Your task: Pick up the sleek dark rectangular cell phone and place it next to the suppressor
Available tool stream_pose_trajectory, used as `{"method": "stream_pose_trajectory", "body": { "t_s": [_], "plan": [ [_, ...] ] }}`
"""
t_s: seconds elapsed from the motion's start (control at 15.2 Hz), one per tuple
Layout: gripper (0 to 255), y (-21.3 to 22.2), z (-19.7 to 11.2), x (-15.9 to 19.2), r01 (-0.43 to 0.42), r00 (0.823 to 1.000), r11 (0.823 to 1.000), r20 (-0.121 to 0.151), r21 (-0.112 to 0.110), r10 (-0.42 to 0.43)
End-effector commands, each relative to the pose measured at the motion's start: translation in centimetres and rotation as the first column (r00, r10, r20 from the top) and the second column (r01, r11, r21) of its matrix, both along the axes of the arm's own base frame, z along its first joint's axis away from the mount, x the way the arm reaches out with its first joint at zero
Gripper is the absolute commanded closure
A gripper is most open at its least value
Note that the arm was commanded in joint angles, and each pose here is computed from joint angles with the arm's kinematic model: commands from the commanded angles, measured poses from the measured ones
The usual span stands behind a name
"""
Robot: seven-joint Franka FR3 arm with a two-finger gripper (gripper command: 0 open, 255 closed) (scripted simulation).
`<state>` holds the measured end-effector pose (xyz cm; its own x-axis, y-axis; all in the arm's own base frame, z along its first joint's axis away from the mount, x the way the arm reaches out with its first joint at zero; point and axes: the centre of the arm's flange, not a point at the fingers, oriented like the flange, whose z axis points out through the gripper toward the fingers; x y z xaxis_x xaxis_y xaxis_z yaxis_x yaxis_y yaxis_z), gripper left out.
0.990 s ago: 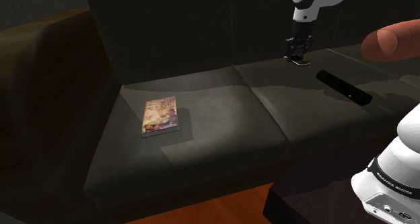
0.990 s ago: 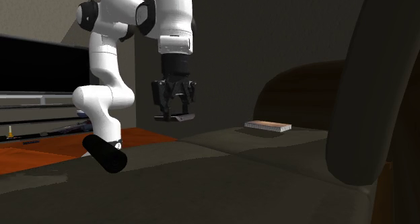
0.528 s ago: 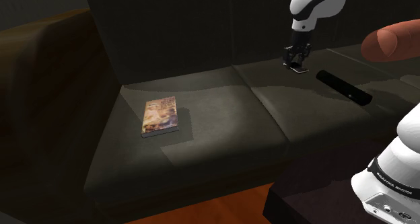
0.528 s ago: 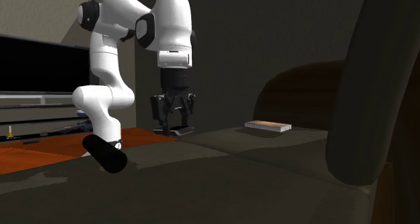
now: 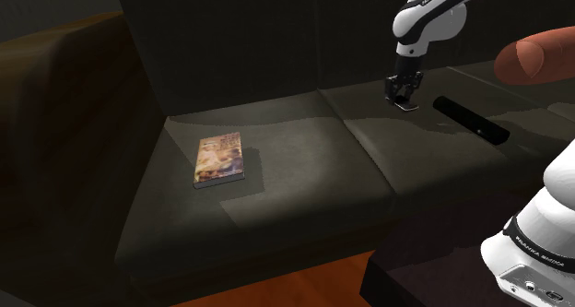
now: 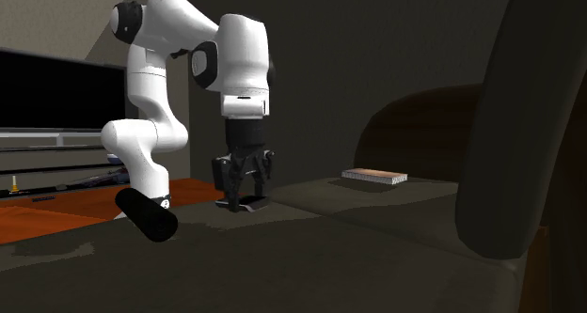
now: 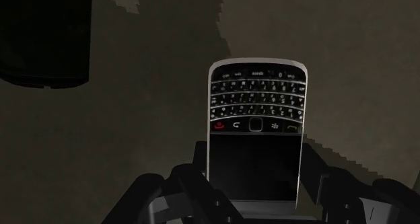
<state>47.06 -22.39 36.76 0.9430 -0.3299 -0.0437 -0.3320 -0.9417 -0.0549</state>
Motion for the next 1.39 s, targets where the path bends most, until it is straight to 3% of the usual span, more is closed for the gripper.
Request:
{"method": "stream_pose_trajectory", "body": {
  "t_s": [0.0, 0.59, 0.66, 0.99, 1.25, 1.32],
  "plan": [
    [255, 0.0, -1.2, 0.0, 0.0, 1.0, 1.0, 0.001, 0.0, 0.0],
    [255, 0.0, -1.7, 0.0, 0.0, 1.0, 1.0, 0.001, 0.0, 0.0],
    [0, 0.0, -1.7, 0.0, 0.0, 1.0, 1.0, 0.001, 0.0, 0.0],
    [0, 0.0, -1.7, 0.0, 0.0, 1.0, 1.0, 0.001, 0.0, 0.0],
    [0, -0.3, 3.3, 0.1, 0.0, 1.0, 1.0, 0.001, 0.0, 0.0],
    [0, -0.3, 3.3, 0.1, 0.0, 1.0, 1.0, 0.001, 0.0, 0.0]
  ]
}}
